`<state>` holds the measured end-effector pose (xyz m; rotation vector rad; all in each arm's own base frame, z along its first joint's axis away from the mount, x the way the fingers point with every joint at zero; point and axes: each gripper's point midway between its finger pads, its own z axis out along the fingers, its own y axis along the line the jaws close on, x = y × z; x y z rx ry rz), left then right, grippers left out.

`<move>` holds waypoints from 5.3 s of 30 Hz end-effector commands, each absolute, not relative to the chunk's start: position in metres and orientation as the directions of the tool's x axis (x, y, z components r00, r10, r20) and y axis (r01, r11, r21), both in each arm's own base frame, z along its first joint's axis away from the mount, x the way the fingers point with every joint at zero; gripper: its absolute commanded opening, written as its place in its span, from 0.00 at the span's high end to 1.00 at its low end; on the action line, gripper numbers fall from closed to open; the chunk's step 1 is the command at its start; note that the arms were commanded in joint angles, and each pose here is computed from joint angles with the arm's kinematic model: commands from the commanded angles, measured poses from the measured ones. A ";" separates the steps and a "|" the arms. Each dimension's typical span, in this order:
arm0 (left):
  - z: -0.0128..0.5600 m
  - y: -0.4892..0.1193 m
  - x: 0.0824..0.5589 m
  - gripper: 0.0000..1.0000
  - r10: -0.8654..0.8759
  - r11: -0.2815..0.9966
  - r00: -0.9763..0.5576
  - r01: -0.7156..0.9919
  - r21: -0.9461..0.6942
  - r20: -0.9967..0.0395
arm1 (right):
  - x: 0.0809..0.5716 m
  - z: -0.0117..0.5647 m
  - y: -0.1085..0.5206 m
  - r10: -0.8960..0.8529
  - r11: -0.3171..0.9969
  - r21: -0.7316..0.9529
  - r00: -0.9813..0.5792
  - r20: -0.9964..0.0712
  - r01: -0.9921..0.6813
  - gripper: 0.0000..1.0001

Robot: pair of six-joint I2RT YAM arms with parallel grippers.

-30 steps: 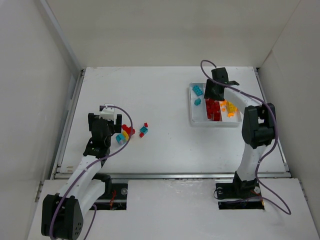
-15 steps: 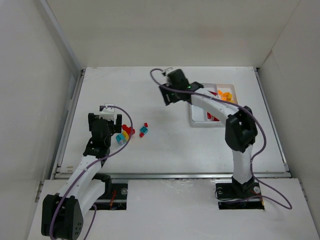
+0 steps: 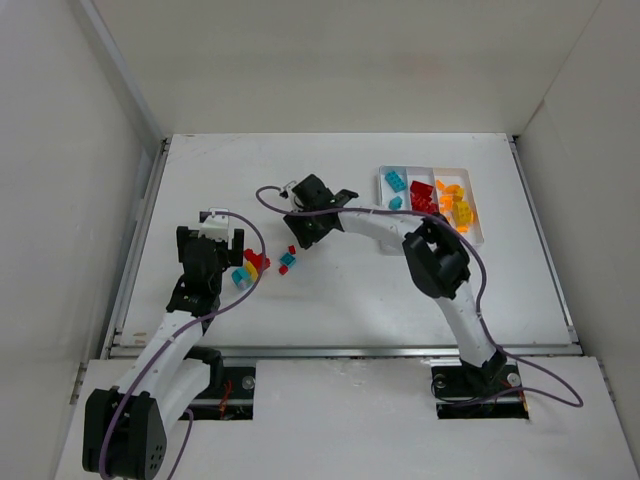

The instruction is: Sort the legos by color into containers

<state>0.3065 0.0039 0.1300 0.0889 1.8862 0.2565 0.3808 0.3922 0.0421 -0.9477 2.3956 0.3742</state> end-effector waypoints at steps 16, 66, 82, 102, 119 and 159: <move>0.142 0.002 0.310 0.06 0.182 0.976 -0.288 -0.067 0.209 -0.940 | 0.342 0.034 0.437 -0.627 0.595 0.065 -0.513 -0.586 -0.801 0.40; 0.144 0.004 0.310 0.06 0.179 0.975 -0.272 -0.079 0.207 -0.946 | 0.471 0.095 0.069 0.301 0.943 0.108 -0.674 -0.675 0.313 0.68; 0.141 0.005 0.311 0.06 0.189 0.973 -0.291 -0.073 0.218 -0.938 | 0.438 0.158 0.213 -0.254 0.898 0.015 -0.548 -0.797 -0.439 0.30; 0.151 0.011 0.311 0.06 0.172 0.971 -0.252 -0.117 0.206 -0.952 | 0.333 0.094 0.460 -0.471 0.557 0.244 -0.543 -0.696 -0.794 0.43; 0.151 0.011 0.310 0.06 0.179 0.970 -0.244 -0.117 0.213 -0.953 | 0.329 0.053 0.460 -0.515 0.570 0.243 -0.572 -0.639 -0.785 0.34; 0.154 0.010 0.310 0.06 0.178 0.972 -0.234 -0.110 0.208 -0.956 | 0.446 0.121 0.140 0.091 0.996 0.055 -0.681 -0.727 0.075 1.00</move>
